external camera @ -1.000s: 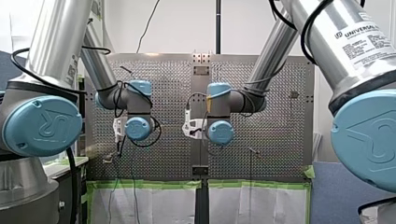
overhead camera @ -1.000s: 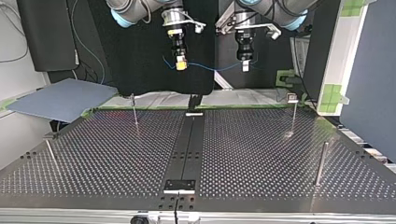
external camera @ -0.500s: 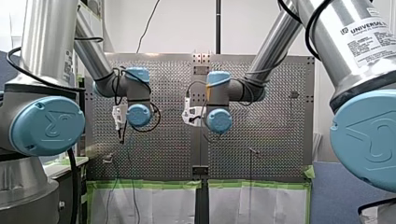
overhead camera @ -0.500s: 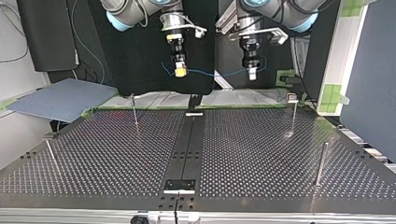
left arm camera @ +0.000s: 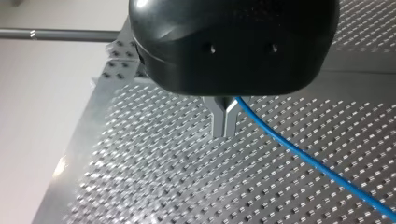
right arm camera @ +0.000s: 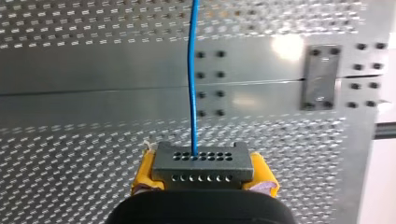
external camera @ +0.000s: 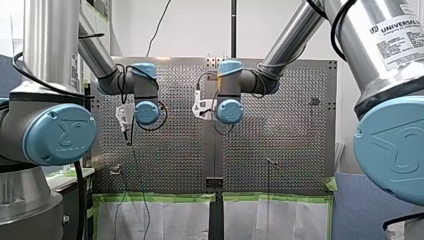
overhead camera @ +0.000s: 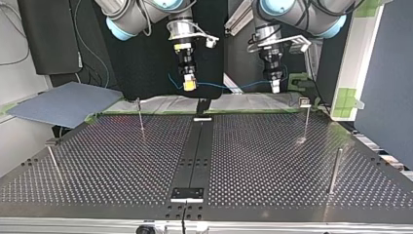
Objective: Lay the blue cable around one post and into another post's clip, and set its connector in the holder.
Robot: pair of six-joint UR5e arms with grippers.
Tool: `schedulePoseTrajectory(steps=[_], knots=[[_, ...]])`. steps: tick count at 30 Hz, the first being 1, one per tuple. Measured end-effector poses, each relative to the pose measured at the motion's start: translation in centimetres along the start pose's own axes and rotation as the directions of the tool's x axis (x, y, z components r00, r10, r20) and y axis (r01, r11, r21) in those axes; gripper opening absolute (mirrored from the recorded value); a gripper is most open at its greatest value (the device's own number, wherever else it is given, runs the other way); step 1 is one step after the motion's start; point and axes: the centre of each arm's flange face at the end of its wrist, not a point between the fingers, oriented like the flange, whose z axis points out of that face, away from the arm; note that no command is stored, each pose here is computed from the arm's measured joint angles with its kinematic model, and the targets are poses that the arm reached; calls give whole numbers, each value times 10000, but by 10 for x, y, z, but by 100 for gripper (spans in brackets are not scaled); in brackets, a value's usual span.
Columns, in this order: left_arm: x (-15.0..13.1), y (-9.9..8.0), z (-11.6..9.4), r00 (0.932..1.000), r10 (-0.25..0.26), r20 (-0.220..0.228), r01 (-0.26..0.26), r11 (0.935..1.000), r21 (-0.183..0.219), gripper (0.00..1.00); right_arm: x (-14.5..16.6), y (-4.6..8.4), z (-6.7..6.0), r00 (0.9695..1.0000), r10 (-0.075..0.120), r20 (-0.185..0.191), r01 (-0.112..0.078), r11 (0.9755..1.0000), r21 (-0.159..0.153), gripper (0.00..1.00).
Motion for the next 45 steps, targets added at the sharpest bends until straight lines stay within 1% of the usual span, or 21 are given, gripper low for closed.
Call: schedulePoseTrajectory(steps=[2,6,10,13,16,19,23,25,28,31,32,36,40,41,45], knots=[[-7,4,4,10000,-83,31,83,10000,-21,0,11,-2,2,9999,36,-162,-35,10000,70,0],[-18,12,10,9998,-162,81,163,9998,-90,0,24,-4,5,9995,48,-322,-41,9997,223,0],[-35,21,20,9990,-364,258,374,9986,-383,0,31,-7,10,9991,73,-429,-53,9989,464,0],[-43,23,28,9986,-447,283,464,9970,-618,0,37,-9,15,9988,80,-491,-47,9978,655,0],[-53,24,31,9977,-589,334,615,9948,-808,0,44,-13,20,9986,54,-527,-10,9966,826,0],[-64,25,33,9961,-755,446,794,9925,-934,0,52,-17,25,9983,27,-588,34,9947,1026,0],[-78,24,39,9930,-1026,590,1083,9887,-1038,0,63,-22,31,9978,24,-666,62,9917,1283,0],[-85,22,43,9916,-1123,643,1187,9872,-1068,0,68,-24,34,9974,38,-716,60,9906,1365,0],[-97,19,49,9895,-1249,730,1323,9853,-1082,0,77,-28,40,9965,85,-831,47,9877,1565,0],[-105,18,52,9880,-1339,765,1420,9836,-1117,0,88,-32,46,9953,156,-956,17,9840,1782,0],[-109,18,53,9871,-1388,795,1473,9826,-1129,0,92,-34,48,9948,184,-1002,7,9824,1867,0],[-126,17,61,9828,-1566,976,1678,9785,-1199,0,109,-40,56,9924,269,-1197,-10,9774,2115,0],[-146,17,70,9759,-1742,1315,1913,9728,-1308,0,125,-46,63,9891,370,-1424,-33,9732,2301,0],[-149,18,71,9743,-1780,1383,1963,9715,-1329,0,129,-47,65,9881,402,-1487,-41,9718,2358,0],[-164,20,78,9683,-1900,1624,2136,9664,-1429,0,138,-50,69,9858,477,-1613,-63,9689,2475,0]])
